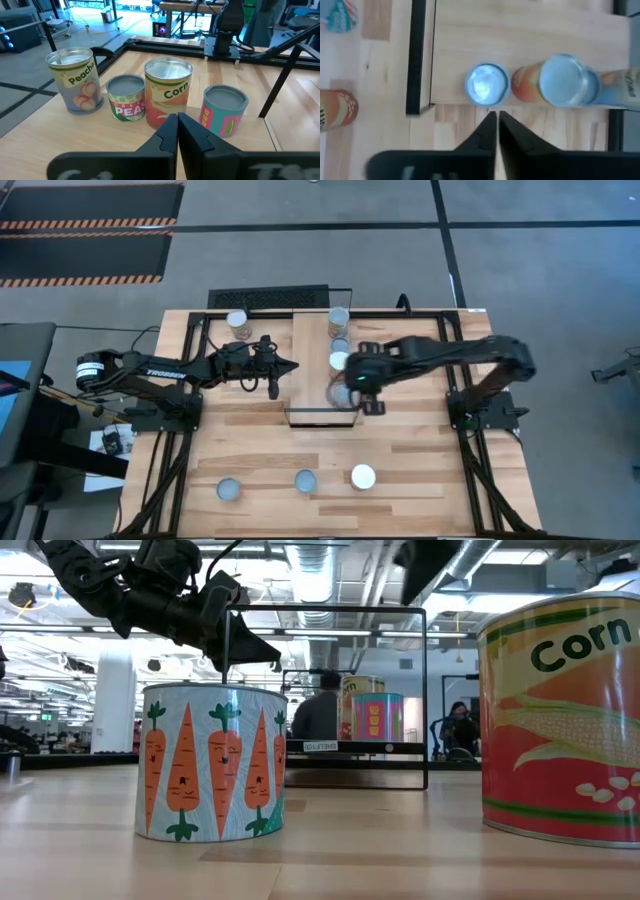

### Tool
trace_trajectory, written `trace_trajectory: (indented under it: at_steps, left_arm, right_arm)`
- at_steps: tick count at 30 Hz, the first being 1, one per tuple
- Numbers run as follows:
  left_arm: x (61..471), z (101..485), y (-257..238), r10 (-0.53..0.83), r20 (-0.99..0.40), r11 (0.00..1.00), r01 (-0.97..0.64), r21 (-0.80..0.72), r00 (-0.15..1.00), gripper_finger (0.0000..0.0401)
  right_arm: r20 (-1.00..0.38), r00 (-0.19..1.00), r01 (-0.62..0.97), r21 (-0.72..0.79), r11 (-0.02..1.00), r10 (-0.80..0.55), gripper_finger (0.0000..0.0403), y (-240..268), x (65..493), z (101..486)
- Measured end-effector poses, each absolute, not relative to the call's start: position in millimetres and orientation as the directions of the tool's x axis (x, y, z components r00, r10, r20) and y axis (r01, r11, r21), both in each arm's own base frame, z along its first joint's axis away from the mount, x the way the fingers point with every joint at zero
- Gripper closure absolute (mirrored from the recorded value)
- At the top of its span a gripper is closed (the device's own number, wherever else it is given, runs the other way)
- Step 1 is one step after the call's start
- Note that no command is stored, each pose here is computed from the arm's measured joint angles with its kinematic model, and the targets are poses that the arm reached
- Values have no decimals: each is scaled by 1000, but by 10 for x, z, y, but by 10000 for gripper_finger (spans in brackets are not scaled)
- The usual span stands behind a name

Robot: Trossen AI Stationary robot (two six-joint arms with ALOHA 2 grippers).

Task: Pick and place cans onto a shelf
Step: Put the canned corn on the shelf

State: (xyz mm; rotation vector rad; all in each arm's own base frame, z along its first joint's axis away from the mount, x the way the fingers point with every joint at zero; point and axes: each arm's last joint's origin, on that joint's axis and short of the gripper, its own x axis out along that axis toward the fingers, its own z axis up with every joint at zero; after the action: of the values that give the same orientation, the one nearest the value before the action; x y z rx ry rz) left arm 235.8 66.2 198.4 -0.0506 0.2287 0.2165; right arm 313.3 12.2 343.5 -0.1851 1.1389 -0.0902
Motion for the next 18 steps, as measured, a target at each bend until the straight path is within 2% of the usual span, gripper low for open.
trace_trajectory:
  at_steps: [2, 11, 14, 18]
  left_arm:
    - [2358, 1984, 662, 207, -231, 975, -219, -25, 951, 401]
    - [2358, 1986, 662, 207, -229, 975, -220, -31, 951, 401]
    - [2376, 2006, 667, 206, -253, 975, -220, -28, 945, 401]
    - [2412, 2075, 637, 171, -330, 981, -193, -35, 928, 401]
  right_arm:
    - [-851, 501, -2, -186, 983, -160, 391, 97, 2962, 3419]
    - [-526, 838, 80, -152, 985, -149, 397, -39, 2315, 2822]
    - [-402, 904, 93, -142, 986, -143, 394, -94, 2191, 2588]
    - [-321, 935, 115, -127, 985, -150, 397, -170, 2045, 2304]
